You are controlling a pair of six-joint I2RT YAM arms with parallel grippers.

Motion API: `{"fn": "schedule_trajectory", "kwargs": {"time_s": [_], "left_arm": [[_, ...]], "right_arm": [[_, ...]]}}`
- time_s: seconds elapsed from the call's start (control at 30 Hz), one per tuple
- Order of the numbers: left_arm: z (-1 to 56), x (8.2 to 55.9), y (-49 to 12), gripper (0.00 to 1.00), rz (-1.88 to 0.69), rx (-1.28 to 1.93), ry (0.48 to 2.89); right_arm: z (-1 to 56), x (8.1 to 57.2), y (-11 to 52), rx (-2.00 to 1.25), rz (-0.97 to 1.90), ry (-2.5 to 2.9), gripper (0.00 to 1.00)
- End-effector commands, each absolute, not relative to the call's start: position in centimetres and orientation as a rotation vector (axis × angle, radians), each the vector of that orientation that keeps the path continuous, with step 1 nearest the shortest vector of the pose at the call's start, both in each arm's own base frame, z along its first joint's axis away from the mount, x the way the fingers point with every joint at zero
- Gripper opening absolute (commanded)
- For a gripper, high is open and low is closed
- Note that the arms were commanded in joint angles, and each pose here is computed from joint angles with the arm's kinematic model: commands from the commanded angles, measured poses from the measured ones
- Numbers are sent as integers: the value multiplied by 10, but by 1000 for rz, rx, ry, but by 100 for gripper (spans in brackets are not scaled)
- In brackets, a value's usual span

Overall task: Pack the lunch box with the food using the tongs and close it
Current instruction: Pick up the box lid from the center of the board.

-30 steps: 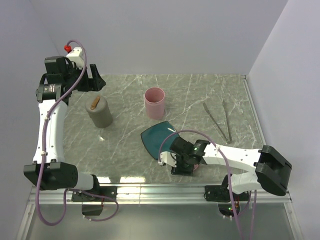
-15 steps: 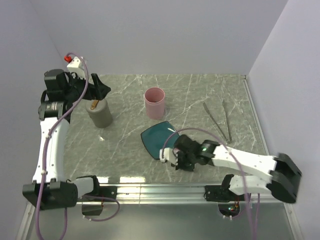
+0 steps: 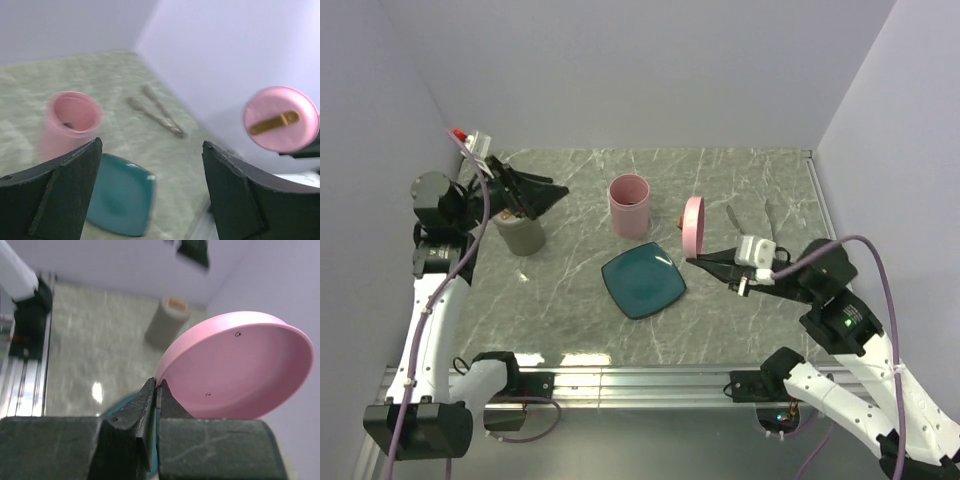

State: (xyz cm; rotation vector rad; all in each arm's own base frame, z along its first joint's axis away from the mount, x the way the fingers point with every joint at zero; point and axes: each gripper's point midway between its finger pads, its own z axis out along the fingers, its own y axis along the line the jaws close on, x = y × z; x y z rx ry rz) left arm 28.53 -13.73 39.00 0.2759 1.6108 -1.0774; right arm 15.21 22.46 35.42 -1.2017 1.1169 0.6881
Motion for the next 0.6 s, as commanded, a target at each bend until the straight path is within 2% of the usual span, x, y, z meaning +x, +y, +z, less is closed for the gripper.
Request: {"fn": "schedule_trajectory", "kwargs": {"time_s": [0.0, 0.07, 0.13, 0.3, 0.57], "left_arm": [[418, 251, -167, 87, -1366, 344, 1499], [415, 235, -184, 88, -1496, 363, 1476], [429, 218, -193, 88, -1512, 471, 1349], [432, 195, -211, 87, -1557, 618, 1248], [430, 191, -228, 83, -1661, 578, 1201]], "right_arm": [[393, 152, 237, -1139, 732, 930, 0], [399, 150, 243, -1121, 796, 934, 0], [413, 147, 252, -1112, 884, 920, 0], [439, 139, 268, -1040, 1146, 958, 0], [465, 142, 278, -907, 1366, 1011, 0]]}}
